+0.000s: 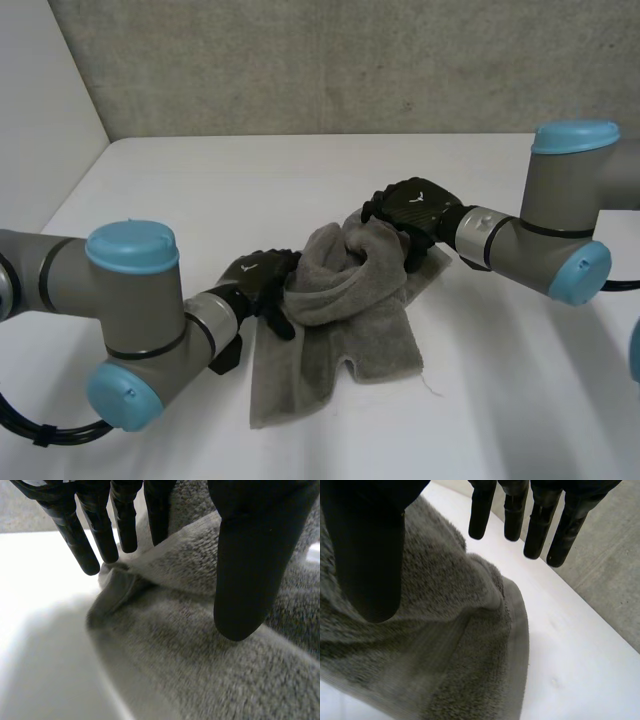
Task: Fold the towel.
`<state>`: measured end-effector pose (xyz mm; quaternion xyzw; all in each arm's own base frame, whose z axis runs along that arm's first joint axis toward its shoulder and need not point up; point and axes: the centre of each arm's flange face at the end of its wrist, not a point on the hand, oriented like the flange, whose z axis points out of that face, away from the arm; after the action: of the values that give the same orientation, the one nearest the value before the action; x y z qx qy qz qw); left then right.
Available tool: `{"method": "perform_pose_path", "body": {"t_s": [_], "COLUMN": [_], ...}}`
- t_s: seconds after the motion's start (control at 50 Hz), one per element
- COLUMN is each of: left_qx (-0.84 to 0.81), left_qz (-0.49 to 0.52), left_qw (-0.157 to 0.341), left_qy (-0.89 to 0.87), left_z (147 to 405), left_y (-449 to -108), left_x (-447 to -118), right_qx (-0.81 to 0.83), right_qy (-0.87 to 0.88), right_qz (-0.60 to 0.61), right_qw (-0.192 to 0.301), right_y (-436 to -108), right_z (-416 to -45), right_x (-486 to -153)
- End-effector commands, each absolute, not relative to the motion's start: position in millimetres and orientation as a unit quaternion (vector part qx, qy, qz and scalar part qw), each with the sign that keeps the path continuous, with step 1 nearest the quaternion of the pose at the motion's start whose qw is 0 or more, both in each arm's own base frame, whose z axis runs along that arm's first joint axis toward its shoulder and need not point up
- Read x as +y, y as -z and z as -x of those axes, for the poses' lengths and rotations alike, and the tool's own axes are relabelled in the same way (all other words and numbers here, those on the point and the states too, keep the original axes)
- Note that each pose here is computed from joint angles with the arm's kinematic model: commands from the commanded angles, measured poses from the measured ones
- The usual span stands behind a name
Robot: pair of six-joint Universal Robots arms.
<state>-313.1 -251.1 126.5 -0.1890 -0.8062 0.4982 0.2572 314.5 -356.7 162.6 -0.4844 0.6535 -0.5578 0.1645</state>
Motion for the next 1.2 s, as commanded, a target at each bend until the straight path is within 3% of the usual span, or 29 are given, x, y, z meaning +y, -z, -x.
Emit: {"method": "perform_pose_path", "body": {"t_s": [0.02, 0.28, 0.4, 0.44, 0.46, 0.5, 0.52, 0.56, 0.58, 0.62, 0.66, 0.76, 0.8, 0.84, 0.86, 0.92, 0.94, 0.98, 1.0, 1.04, 1.1, 1.2], "left_qx": [-0.786, -0.787, -0.752, -0.699, -0.699, -0.626, -0.626, -0.551, -0.551, -0.508, -0.501, -0.535, -0.556, -0.599, -0.6, -0.664, -0.664, -0.703, -0.703, -0.729, -0.744, -0.745], "left_qz": [0.19, 0.18, 0.163, 0.172, 0.172, 0.167, 0.167, 0.154, 0.154, 0.14, 0.139, 0.153, 0.16, 0.174, 0.174, 0.193, 0.193, 0.214, 0.214, 0.246, 0.276, 0.299], "left_qw": [0.282, 0.261, 0.233, 0.209, 0.209, 0.177, 0.177, 0.162, 0.162, 0.165, 0.165, 0.16, 0.157, 0.149, 0.149, 0.136, 0.136, 0.12, 0.12, 0.095, 0.08, 0.086], "left_qy": [-0.516, -0.529, -0.594, -0.661, -0.662, -0.741, -0.741, -0.804, -0.804, -0.834, -0.838, -0.815, -0.801, -0.767, -0.767, -0.709, -0.709, -0.668, -0.668, -0.632, -0.603, -0.589], "left_z": [326, 331, 336, 338, 338, 329, 329, 322, 322, 318, 317, 316, 315, 312, 312, 304, 304, 298, 298, 292, 289, 293], "left_y": [-126, -116, -147, -192, -192, -256, -256, -312, -312, -344, -350, -324, -306, -268, -268, -211, -211, -174, -174, -147, -130, -128], "left_x": [-246, -252, -284, -312, -313, -342, -342, -355, -355, -353, -351, -345, -343, -337, -337, -322, -322, -310, -310, -296, -280, -257], "right_qx": [0.632, 0.592, 0.559, 0.507, 0.507, 0.469, 0.469, 0.456, 0.456, 0.455, 0.464, 0.498, 0.511, 0.541, 0.541, 0.601, 0.602, 0.649, 0.65, 0.692, 0.715, 0.729], "right_qy": [0.552, 0.563, 0.606, 0.678, 0.678, 0.765, 0.766, 0.835, 0.835, 0.857, 0.851, 0.807, 0.791, 0.753, 0.753, 0.684, 0.684, 0.623, 0.622, 0.555, 0.513, 0.497], "right_qz": [0.518, 0.555, 0.549, 0.521, 0.521, 0.433, 0.432, 0.293, 0.292, 0.204, 0.2, 0.27, 0.296, 0.341, 0.341, 0.392, 0.392, 0.419, 0.419, 0.445, 0.461, 0.458], "right_qw": [0.167, 0.153, 0.136, 0.106, 0.106, 0.083, 0.083, 0.093, 0.093, 0.129, 0.144, 0.162, 0.162, 0.154, 0.154, 0.129, 0.129, 0.122, 0.122, 0.12, 0.114, 0.112], "right_y": [-145, -139, -162, -206, -206, -268, -269, -330, -330, -363, -364, -341, -326, -291, -291, -231, -231, -188, -188, -143, -118, -117], "right_z": [-323, -332, -341, -347, -347, -346, -346, -332, -331, -319, -318, -325, -326, -326, -326, -321, -321, -315, -315, -308, -301, -292], "right_x": [-359, -361, -374, -394, -394, -415, -415, -425, -425, -422, -418, -401, -395, -384, -384, -368, -368, -354, -354, -340, -328, -319]}}
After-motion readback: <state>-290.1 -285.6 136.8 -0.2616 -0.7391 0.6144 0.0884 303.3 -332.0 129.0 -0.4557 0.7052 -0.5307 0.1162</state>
